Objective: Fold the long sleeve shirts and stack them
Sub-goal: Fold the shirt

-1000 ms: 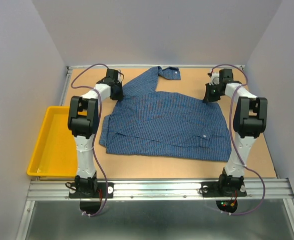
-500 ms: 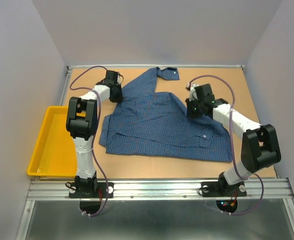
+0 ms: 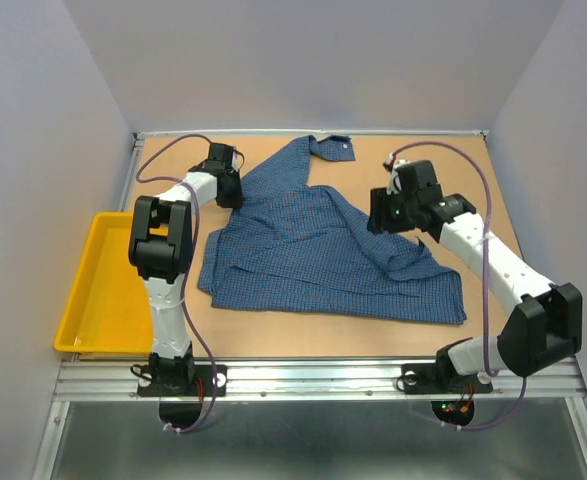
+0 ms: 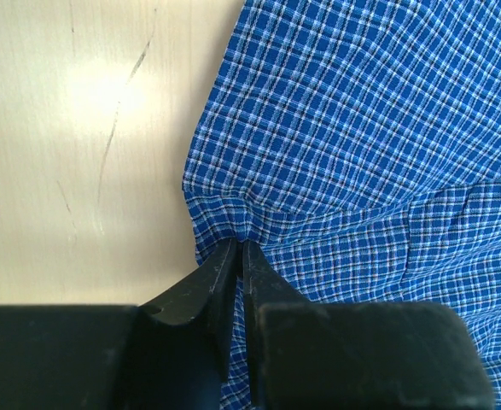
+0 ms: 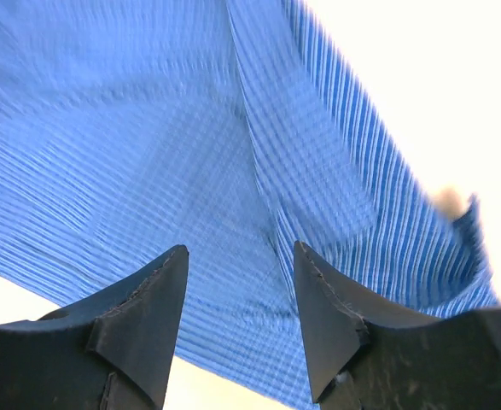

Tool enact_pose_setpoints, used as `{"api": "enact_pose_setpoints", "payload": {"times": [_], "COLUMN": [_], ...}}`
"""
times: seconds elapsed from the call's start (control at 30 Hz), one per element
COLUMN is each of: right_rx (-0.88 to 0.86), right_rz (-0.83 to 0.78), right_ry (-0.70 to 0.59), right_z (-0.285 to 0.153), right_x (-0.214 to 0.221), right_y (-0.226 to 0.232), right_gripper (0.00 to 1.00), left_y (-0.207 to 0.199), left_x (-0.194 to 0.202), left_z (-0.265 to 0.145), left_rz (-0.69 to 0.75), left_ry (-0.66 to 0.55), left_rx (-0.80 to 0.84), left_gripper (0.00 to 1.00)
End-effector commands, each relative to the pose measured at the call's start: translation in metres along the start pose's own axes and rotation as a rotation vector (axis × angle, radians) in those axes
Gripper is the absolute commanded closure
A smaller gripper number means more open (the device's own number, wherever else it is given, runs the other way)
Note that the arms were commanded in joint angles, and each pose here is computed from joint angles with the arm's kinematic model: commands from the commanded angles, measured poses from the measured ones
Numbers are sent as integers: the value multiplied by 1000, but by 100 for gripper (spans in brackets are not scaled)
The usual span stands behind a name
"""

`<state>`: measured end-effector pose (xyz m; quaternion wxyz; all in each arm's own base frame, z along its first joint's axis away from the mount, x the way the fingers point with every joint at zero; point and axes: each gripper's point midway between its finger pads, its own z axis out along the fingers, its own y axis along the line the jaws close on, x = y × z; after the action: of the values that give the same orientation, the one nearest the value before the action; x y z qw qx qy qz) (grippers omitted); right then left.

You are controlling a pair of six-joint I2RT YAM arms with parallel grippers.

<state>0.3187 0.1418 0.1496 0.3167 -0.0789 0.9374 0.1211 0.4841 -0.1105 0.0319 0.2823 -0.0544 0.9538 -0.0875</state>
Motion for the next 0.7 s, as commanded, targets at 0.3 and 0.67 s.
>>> {"api": "enact_pose_setpoints", "payload": {"times": [0.3, 0.67], "right_rx": [244, 219], "right_rz": [386, 605], "right_ry": [80, 137], "right_z": [25, 61], "right_x": [18, 61], "right_y": [-64, -75], "right_gripper": [49, 51], "left_y": [-1, -2], "left_x": [-14, -15], "left_z": [-22, -23], "left_rz": [-8, -6], "left_ry": [-48, -53], "left_rx": [7, 9], "left_gripper": [81, 81]}}
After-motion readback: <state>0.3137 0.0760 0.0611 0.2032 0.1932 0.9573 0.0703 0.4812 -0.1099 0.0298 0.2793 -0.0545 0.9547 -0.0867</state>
